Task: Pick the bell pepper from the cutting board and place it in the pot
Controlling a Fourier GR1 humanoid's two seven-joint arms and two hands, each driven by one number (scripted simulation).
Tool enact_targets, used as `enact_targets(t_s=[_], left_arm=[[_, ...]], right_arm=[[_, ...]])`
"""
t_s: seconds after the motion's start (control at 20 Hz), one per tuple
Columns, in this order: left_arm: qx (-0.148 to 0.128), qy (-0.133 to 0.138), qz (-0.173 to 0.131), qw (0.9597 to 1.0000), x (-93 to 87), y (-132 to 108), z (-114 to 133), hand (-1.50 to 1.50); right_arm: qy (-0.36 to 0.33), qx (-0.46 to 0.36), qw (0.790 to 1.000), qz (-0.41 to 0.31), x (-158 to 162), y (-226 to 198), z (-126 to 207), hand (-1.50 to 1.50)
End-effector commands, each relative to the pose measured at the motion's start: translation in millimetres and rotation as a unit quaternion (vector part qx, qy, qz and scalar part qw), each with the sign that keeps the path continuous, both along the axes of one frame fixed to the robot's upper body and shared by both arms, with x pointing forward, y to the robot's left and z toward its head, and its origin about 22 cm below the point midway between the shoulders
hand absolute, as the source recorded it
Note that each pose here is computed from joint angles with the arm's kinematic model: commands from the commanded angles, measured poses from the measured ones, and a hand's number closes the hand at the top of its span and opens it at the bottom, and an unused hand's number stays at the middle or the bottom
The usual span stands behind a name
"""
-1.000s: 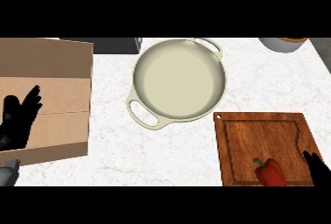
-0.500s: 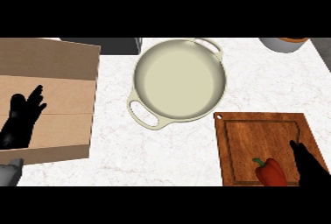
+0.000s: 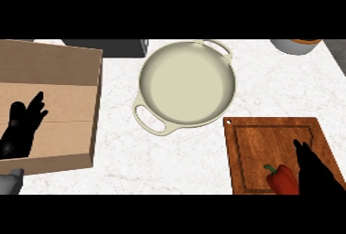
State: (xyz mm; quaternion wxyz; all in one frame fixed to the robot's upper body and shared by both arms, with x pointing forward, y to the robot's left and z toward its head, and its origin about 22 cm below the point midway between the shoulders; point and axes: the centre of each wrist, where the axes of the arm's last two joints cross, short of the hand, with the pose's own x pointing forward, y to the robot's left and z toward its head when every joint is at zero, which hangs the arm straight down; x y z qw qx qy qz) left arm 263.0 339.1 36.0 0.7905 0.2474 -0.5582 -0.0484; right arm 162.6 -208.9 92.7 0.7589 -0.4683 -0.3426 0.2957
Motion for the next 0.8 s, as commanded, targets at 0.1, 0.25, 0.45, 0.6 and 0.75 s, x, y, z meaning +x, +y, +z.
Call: enact_targets(t_s=[0.1,0.25,0.45,0.6,0.75], left_arm=[[-0.003,0.024,0.005,0.9997,-1.4,1.4,-14.0,0.0],[-0.008,0.028,0.006,0.9995,11.9,-0.8,-2.1,0.0],[0.004,0.024,0.01,0.9997,-5.3,-0.3,6.9,0.0],[-0.011,0.022,-0.001,0.9997,-7.5,-15.9,-17.2,0.0],[-0.001,0.013,0.01,0.9999,11.4,-4.4,-5.5,0.0]], right_arm=[[0.033,-0.017,0.999,-0.038,12.6,4.5,-7.8,-1.5],[0.039,-0.033,0.998,-0.046,6.8,-7.0,-17.5,-1.5],[0.057,-0.032,0.996,-0.06,19.4,-10.0,-16.7,-1.5],[0.069,-0.022,0.995,-0.064,35.4,-3.0,-5.1,-1.5],[0.077,-0.015,0.995,-0.059,16.8,7.9,-19.1,-1.5]])
